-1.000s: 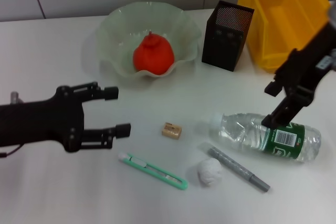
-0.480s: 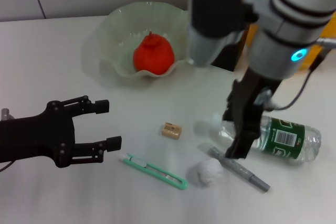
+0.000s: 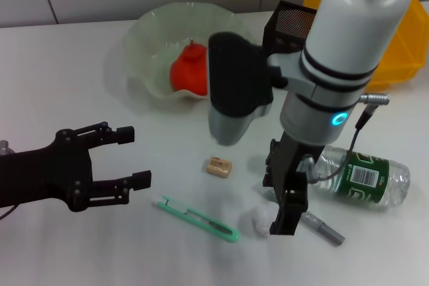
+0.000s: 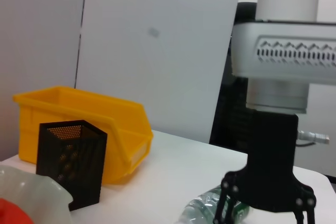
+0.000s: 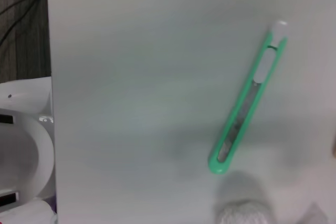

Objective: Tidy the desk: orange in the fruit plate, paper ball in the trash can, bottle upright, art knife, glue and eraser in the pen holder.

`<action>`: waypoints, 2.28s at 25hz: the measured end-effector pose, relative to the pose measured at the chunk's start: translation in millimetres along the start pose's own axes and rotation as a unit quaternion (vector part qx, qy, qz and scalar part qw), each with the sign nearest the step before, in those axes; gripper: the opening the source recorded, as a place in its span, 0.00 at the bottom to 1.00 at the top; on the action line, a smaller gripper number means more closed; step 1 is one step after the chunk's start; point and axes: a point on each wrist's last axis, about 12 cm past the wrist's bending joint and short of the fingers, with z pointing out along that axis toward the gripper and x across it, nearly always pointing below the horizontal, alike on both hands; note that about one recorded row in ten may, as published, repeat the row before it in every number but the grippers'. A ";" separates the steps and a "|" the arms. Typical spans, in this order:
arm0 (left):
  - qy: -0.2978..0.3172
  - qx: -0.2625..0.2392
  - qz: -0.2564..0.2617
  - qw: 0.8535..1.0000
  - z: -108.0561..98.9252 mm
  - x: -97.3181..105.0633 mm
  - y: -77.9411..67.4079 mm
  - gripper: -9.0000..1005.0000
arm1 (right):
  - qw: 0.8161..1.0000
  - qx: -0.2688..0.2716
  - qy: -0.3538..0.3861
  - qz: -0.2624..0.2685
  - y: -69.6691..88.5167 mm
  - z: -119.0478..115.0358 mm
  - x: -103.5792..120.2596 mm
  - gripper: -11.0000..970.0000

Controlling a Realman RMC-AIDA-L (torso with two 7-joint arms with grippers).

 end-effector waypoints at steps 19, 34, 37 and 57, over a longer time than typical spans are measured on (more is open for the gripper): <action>-0.003 -0.014 0.001 1.000 -2.0 -0.1 3.9 0.83 | 1.000 0.001 0.014 -0.001 0.2 29.1 -2.0 0.71; -0.003 -0.016 -0.001 1.000 -2.2 1.2 3.5 0.83 | 1.000 -0.002 0.024 -0.006 1.3 39.6 -2.5 0.68; -0.003 -0.016 -0.001 1.000 -1.9 1.3 3.3 0.83 | 1.000 -0.001 0.022 -0.004 0.9 39.4 -2.3 0.59; -0.003 -0.017 -0.001 1.000 -3.0 3.3 2.3 0.82 | 0.992 0.106 -0.013 0.065 -13.0 -48.5 34.0 0.36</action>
